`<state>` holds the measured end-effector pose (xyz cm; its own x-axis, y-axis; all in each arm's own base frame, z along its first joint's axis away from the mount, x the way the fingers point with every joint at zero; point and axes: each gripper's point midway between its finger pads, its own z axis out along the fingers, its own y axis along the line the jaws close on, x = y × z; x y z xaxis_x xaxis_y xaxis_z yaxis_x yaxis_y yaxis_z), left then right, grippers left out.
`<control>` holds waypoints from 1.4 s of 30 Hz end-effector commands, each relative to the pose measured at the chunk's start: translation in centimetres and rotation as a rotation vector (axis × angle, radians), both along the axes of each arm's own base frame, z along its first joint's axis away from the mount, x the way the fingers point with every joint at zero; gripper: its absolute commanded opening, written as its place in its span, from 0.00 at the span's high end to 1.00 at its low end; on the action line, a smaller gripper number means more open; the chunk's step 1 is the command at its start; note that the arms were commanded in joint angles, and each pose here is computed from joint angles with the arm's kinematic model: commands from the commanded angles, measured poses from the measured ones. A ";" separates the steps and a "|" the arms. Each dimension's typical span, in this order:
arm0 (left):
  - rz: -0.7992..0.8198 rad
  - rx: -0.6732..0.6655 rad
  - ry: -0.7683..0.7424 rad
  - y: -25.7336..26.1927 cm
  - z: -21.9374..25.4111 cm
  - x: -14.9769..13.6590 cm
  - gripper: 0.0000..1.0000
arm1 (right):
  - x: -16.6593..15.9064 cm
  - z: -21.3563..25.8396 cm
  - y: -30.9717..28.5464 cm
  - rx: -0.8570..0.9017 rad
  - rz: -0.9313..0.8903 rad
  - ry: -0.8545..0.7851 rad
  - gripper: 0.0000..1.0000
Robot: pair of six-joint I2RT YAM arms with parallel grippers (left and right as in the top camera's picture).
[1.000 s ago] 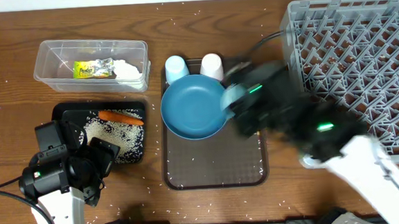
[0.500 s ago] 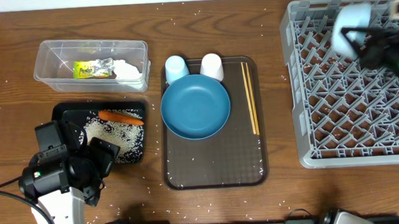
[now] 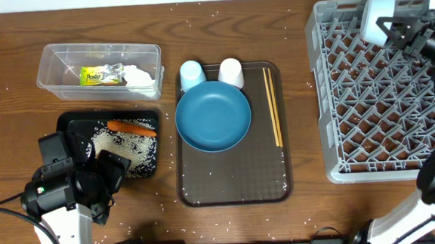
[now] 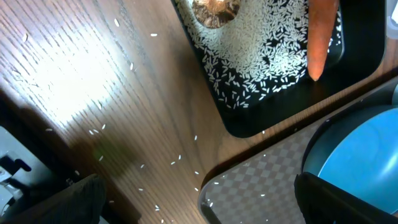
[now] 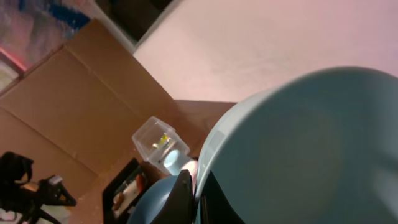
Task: Sort waste into correct bins and load items into the dishwasher rack
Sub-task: 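Lower the bowl into the rack and release it with the right gripper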
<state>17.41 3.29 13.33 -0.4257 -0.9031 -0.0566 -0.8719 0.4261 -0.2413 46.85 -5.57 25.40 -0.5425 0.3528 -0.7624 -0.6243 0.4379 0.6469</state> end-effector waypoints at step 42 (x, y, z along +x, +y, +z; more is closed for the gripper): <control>0.003 0.013 0.002 0.3 0.1 -0.2 0.02 | 2.2 -5.3 -2.5 0.159 -0.060 0.227 0.99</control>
